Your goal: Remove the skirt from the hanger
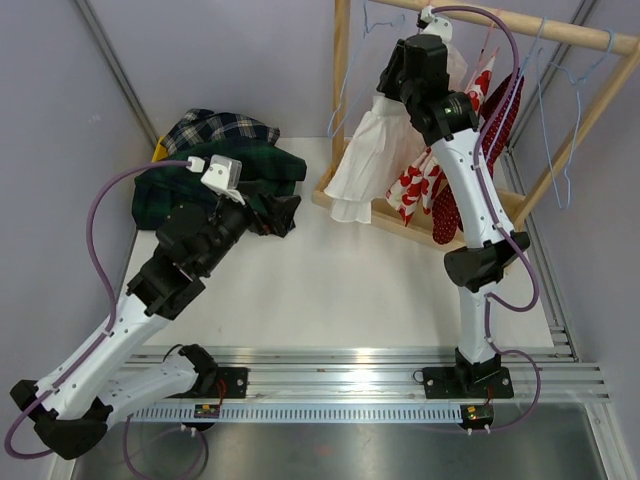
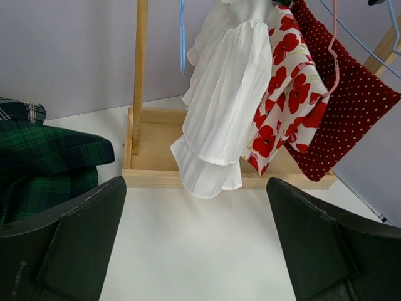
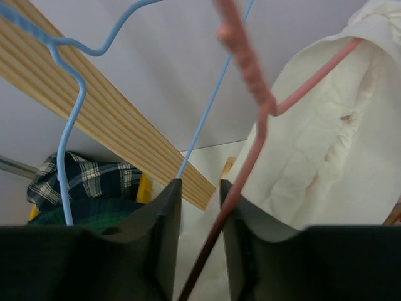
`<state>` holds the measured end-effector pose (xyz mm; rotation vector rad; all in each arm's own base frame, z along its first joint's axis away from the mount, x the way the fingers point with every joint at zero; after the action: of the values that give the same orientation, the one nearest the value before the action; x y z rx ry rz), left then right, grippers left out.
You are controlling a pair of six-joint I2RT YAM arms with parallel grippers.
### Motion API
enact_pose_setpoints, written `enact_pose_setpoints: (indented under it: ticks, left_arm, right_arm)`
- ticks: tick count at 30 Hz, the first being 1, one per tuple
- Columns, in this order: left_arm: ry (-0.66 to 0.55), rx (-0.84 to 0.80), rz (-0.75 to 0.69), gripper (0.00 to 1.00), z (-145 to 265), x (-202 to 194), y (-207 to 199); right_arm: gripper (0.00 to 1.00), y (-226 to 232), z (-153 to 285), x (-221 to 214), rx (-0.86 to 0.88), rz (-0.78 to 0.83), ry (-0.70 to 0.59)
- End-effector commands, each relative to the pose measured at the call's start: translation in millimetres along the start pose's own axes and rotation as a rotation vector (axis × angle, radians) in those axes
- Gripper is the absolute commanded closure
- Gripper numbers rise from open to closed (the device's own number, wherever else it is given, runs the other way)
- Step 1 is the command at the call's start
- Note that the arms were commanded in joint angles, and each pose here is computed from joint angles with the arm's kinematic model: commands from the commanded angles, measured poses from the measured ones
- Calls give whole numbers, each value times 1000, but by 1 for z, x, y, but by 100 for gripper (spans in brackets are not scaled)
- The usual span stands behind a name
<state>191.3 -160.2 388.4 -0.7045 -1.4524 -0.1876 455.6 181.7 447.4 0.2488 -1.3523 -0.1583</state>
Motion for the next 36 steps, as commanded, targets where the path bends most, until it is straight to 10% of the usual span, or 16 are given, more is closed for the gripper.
enact_pose_setpoints:
  ticks: [1,12,36]
  left_arm:
    - [-24,-12,12,1,2,2,-2]
    - [14,-111,33,1,-24,2,-17]
    - [51,-529,105,12,-135,-28,-173]
  right_arm:
    - [66,7,0,11,30,-44,-57]
    - [99,4,47,41,77,-45,-101]
    - [100,-7,138,61,174,-109,-142]
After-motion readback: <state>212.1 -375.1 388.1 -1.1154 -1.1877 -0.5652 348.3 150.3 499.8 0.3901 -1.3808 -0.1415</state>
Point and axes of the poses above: each gripper's point midway between its finger pads, its own z axis back along the fingers, its own y axis along the line the jaws close on, x = y × z, the point moved 8 cm from there along z, back along the fingers, and after that the axes turned 5 degrees about z, right-handed, at the moved point
